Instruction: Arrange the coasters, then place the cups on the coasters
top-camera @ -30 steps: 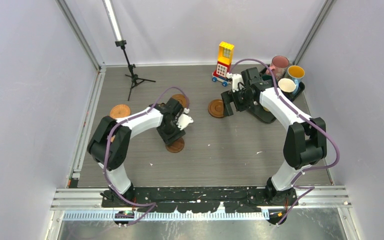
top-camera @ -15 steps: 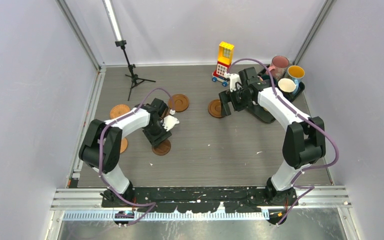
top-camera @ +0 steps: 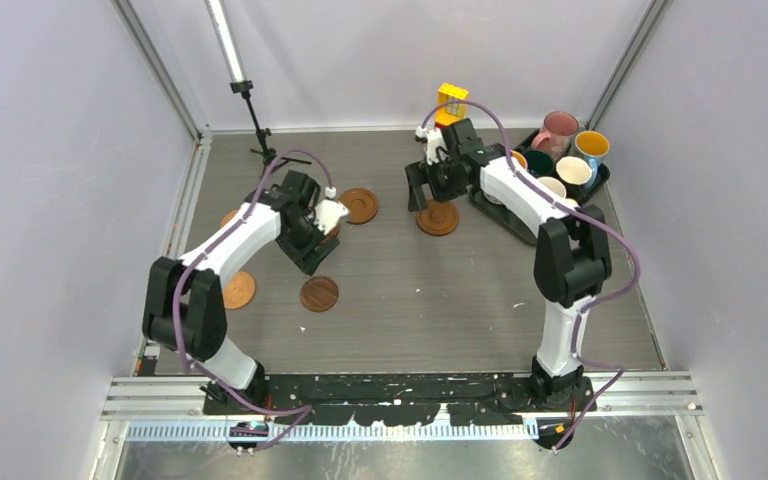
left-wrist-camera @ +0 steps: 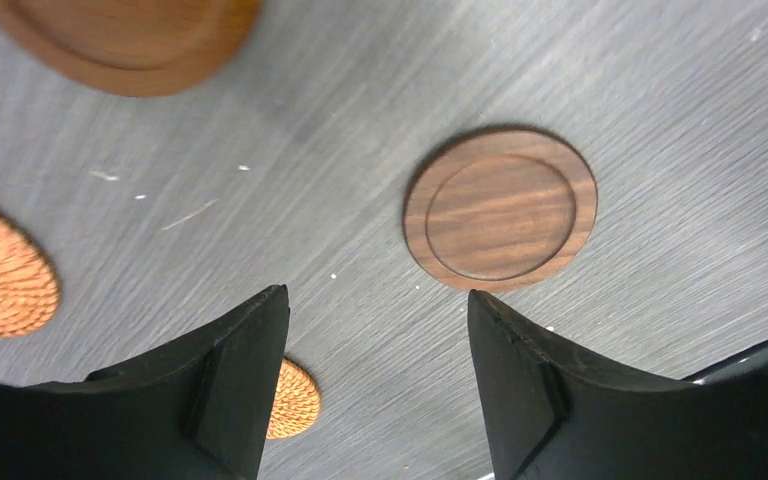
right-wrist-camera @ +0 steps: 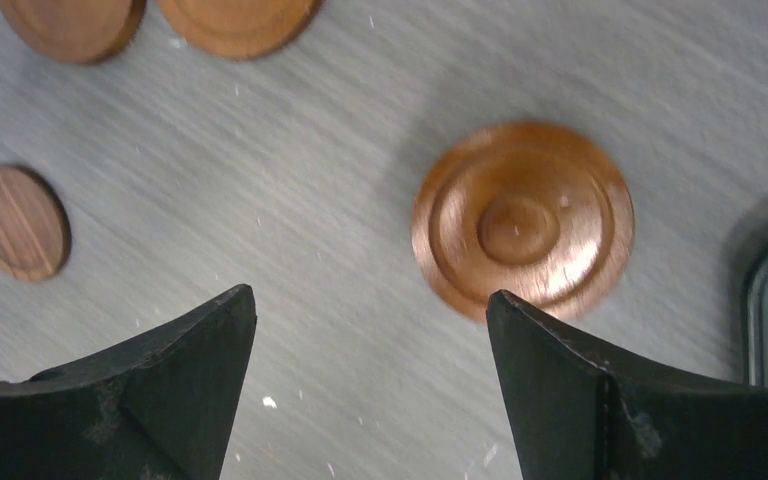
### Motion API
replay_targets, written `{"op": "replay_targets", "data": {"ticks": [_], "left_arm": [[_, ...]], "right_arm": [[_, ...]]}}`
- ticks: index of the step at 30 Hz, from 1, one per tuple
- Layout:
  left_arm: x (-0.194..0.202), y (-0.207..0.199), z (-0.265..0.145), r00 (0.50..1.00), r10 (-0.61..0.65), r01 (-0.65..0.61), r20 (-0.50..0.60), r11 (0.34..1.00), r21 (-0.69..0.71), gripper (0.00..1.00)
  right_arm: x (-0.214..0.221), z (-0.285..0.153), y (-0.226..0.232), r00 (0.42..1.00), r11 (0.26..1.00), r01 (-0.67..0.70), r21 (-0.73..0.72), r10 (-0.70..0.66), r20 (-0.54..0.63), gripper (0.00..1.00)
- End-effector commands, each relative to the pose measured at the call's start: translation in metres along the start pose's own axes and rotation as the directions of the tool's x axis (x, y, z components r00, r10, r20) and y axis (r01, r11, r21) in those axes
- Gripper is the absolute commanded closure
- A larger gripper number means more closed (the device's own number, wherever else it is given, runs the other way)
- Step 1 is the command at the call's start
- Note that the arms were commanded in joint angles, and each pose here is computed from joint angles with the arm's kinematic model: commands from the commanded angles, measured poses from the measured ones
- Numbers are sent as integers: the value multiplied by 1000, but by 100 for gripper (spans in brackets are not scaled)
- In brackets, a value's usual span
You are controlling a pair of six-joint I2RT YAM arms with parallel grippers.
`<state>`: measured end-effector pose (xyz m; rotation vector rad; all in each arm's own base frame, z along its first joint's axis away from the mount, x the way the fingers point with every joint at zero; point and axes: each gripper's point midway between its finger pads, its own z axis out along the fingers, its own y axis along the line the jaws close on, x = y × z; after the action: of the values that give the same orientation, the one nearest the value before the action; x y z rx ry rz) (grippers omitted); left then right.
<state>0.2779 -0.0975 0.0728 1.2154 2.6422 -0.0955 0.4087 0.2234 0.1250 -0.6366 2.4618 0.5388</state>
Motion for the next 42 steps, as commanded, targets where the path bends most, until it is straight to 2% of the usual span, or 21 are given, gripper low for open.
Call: {"op": "replay_targets", "data": {"ticks": [1, 5, 8, 13, 20, 31, 42], "left_arm": [[-27, 4, -38, 979, -112, 110, 169, 994, 22, 30], [-48, 15, -46, 951, -157, 160, 267, 987, 11, 23], [-73, 32, -45, 932, -190, 202, 309, 979, -9, 22], [-123, 70, -35, 906, -251, 280, 340, 959, -39, 22], [-173, 110, -7, 901, -250, 292, 353, 954, -70, 22], [-194, 130, 33, 920, -234, 268, 314, 961, -72, 19], [-201, 134, 54, 920, -256, 284, 297, 957, -55, 18]], "right_arm": [[-49, 24, 19, 994, 1000, 4, -12, -3, 106, 11], [-66, 50, 18, 995, 1000, 5, 14, -7, 104, 12], [-67, 54, 11, 996, 999, 8, 41, -11, 87, 13], [-41, 43, -11, 1000, 996, 6, 84, -7, 13, 15], [1, 24, -45, 998, 988, 32, 148, -22, -67, 22], [-3, 21, -91, 995, 963, 71, 262, -51, -84, 30], [6, 45, -104, 989, 967, 77, 244, -43, -140, 31]]}}
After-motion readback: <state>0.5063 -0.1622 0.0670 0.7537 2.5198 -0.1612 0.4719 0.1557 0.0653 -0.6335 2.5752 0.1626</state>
